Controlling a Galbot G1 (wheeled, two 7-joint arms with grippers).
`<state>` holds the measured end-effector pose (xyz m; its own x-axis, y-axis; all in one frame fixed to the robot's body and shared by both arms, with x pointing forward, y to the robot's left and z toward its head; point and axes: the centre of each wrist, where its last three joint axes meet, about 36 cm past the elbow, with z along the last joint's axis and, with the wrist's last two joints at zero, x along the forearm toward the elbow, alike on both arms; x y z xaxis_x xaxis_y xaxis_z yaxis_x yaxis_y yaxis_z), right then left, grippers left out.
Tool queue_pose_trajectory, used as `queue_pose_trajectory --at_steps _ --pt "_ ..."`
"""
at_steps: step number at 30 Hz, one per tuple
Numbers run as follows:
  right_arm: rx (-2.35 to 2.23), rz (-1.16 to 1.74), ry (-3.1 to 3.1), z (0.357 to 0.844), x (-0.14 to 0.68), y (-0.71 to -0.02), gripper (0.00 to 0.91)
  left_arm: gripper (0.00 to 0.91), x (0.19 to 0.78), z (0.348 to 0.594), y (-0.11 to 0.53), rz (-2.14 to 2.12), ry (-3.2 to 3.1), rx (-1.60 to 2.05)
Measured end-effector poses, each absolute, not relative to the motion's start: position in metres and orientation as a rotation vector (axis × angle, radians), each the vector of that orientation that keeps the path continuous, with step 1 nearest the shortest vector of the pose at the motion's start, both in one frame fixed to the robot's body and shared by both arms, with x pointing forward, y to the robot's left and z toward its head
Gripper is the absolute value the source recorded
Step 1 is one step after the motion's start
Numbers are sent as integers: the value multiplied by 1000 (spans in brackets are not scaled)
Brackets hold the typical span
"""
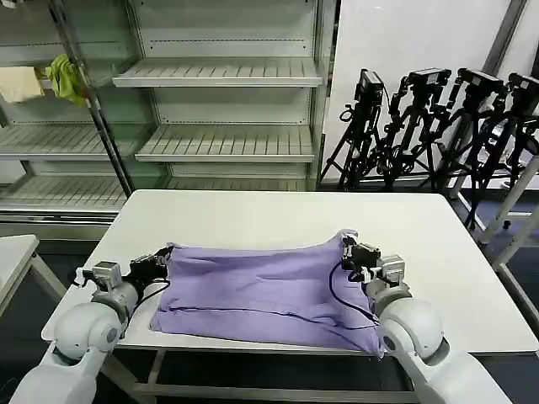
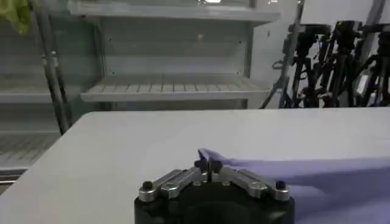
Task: Fold and organize the clothes.
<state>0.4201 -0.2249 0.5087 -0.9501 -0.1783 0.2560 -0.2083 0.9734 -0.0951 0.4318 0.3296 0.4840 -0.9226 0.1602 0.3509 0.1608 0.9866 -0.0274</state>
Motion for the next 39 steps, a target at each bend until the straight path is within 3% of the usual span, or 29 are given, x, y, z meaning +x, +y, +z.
queue_pose_trajectory --at_steps 12,39 --pt "327 244 -2831 499 391 -225 0 10 390 494 325 -15 -2781 -248" --pt "361 363 -2770 486 359 -233 0 10 346 480 326 -19 -2714 -216"
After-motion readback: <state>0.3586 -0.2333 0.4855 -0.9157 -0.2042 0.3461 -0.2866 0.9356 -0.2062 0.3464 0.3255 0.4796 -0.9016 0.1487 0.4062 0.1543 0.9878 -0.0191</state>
